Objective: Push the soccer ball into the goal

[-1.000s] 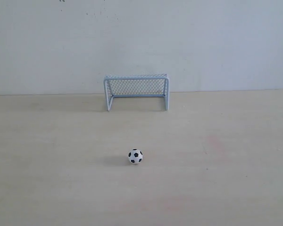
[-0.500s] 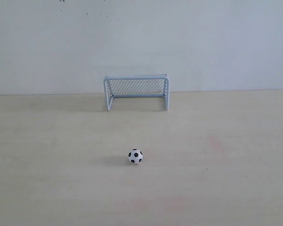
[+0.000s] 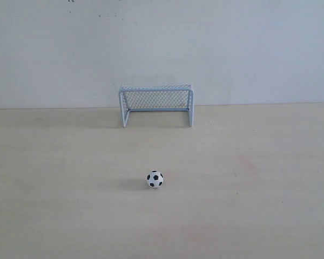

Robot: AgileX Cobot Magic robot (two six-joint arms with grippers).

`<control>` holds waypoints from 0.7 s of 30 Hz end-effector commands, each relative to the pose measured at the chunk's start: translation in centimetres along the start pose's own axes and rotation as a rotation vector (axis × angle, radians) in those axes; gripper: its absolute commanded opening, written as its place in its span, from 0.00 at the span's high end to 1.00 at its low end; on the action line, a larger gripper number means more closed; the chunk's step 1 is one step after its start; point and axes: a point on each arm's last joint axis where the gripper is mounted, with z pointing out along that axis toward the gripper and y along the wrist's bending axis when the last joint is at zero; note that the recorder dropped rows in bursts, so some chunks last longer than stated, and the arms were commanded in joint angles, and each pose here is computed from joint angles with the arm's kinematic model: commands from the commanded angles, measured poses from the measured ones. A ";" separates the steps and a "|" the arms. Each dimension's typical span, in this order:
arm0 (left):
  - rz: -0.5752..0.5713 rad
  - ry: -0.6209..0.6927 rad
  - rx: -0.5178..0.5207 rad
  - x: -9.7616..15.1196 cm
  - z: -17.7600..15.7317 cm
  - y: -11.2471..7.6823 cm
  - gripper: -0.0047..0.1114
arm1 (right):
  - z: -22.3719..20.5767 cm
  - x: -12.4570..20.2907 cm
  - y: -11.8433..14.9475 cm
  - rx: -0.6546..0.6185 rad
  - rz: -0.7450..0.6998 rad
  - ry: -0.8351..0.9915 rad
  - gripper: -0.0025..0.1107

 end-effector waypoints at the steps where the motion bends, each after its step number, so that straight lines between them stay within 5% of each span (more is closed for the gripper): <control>1: 0.005 -0.011 0.006 0.0 0.0 0.0 0.92 | 3.8 3.2 1.7 -0.062 -0.023 0.426 0.98; 9: 0.005 -0.011 0.006 0.0 0.0 0.0 0.92 | 8.5 8.0 6.7 -0.446 -0.260 0.828 0.98; 16: 0.005 -0.011 0.006 0.0 0.0 0.0 0.92 | 10.6 11.3 12.4 -0.838 -0.359 0.934 0.98; 21: 0.005 -0.011 0.006 0.0 0.0 0.0 0.92 | 10.6 14.0 16.2 -1.074 -0.630 0.896 0.98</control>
